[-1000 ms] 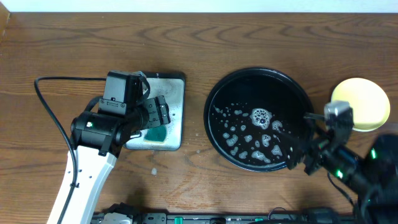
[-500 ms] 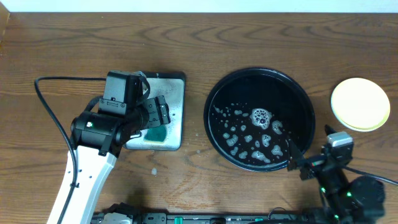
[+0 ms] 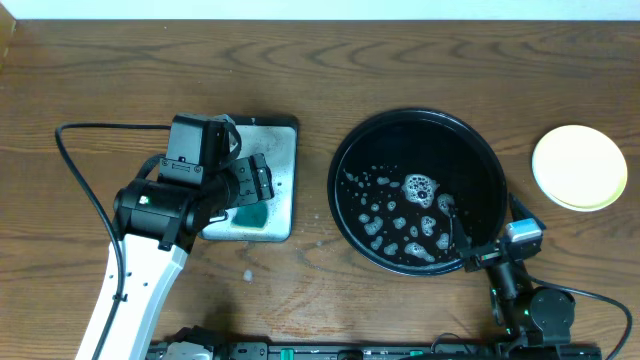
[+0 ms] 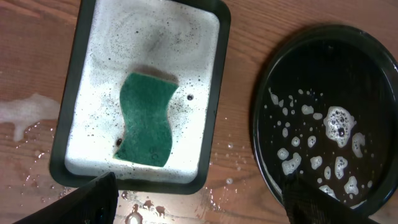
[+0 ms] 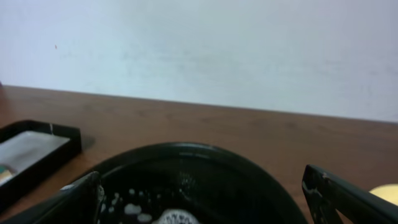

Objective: Clean dirty plates on tray and stack at the side

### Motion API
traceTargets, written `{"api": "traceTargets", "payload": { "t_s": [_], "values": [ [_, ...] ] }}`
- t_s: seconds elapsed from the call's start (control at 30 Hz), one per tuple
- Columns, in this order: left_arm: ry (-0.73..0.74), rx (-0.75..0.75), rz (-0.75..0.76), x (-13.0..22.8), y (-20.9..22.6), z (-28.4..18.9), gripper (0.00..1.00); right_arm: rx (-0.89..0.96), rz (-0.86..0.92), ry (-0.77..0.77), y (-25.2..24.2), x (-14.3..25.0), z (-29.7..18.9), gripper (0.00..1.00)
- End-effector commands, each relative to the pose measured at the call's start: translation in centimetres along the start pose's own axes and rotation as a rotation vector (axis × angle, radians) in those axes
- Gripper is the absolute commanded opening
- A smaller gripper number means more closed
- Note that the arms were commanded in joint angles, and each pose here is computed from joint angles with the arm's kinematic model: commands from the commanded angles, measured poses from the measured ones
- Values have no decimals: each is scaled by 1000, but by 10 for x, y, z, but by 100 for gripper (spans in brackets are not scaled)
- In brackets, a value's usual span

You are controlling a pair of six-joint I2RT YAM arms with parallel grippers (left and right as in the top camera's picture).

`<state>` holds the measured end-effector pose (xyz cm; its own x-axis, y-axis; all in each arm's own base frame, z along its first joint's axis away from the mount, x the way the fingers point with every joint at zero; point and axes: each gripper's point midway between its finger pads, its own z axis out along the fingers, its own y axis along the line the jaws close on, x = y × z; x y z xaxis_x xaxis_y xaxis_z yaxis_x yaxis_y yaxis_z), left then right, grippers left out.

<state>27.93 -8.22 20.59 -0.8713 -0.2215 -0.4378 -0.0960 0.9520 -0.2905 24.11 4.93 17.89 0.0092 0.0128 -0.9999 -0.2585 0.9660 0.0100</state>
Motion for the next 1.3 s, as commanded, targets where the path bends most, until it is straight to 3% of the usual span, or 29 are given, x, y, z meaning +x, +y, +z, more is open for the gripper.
{"api": "traceTargets", "payload": {
  "t_s": [0.0,0.23,0.8,1.07,1.27],
  "values": [
    [-22,4,3,-7,-1,-5,84,-3,-12,-11,1,-2,0,99],
    [-22,4,3,-7,-1,-5,84,-2,4,73,1,19,-1,99],
    [-70,21,11,-5,-2,-20,84,-3,4,71,1,18,-1,99],
    [-489,74,20,-29,13,-79,84,-2,4,71,1,18,-1,99],
    [-750,133,161,-14,19,-86,85,-2,4,71,1,18,-1,99]
  ]
}}
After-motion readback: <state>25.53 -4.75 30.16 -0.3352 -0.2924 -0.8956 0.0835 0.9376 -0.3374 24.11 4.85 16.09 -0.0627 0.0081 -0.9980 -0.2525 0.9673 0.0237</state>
